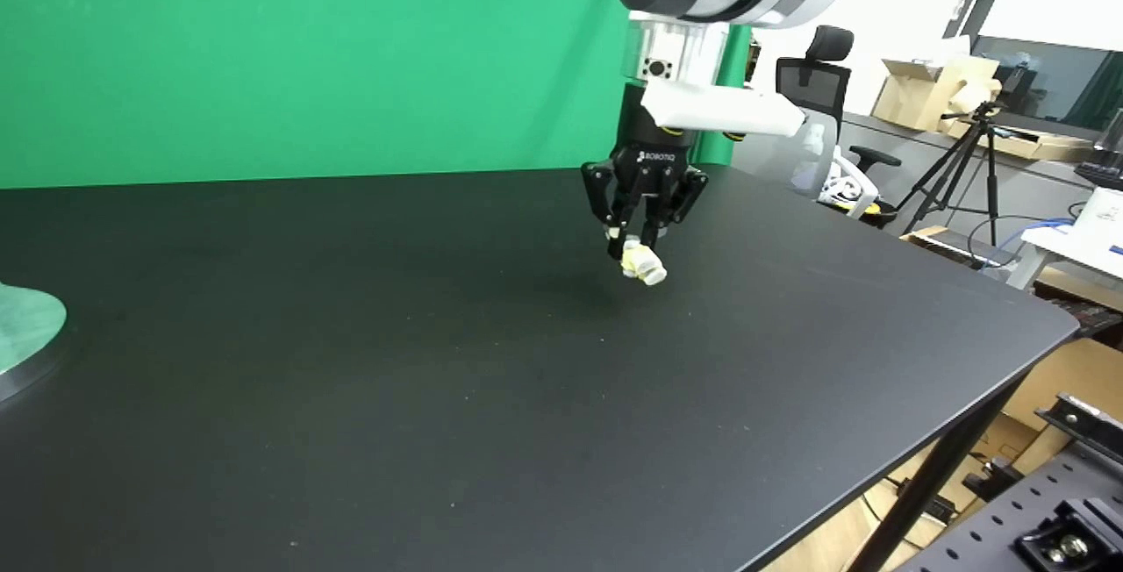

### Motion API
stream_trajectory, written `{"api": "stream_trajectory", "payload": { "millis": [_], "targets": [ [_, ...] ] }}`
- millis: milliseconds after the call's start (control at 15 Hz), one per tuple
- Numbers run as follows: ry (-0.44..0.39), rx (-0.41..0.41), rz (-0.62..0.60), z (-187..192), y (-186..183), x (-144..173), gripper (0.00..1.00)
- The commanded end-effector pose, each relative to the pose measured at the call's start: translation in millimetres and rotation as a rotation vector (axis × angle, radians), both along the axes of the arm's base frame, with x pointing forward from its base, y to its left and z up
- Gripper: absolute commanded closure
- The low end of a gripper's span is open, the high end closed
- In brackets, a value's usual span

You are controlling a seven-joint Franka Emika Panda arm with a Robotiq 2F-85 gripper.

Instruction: Move the white toy to the center of the table

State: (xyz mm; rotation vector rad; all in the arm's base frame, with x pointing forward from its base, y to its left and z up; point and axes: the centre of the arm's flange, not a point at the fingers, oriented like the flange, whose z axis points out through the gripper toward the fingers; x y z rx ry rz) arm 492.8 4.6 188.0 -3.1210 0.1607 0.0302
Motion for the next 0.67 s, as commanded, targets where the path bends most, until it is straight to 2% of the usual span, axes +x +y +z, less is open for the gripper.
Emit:
{"api": "stream_trajectory", "payload": {
  "millis": [0, 67, 133, 200, 600],
  "targets": [
    [-0.037, -0.006, -0.099, 0, -29, -5, 0.90],
    [-0.040, -0.008, -0.103, 1, -35, -5, 0.69],
    [-0.038, -0.014, -0.105, 1, -39, -6, 0.40],
    [-0.047, -0.025, -0.113, 2, -43, -6, 0.39],
    [-0.083, -0.011, -0.093, 19, -37, -6, 0.01]
  ]
}}
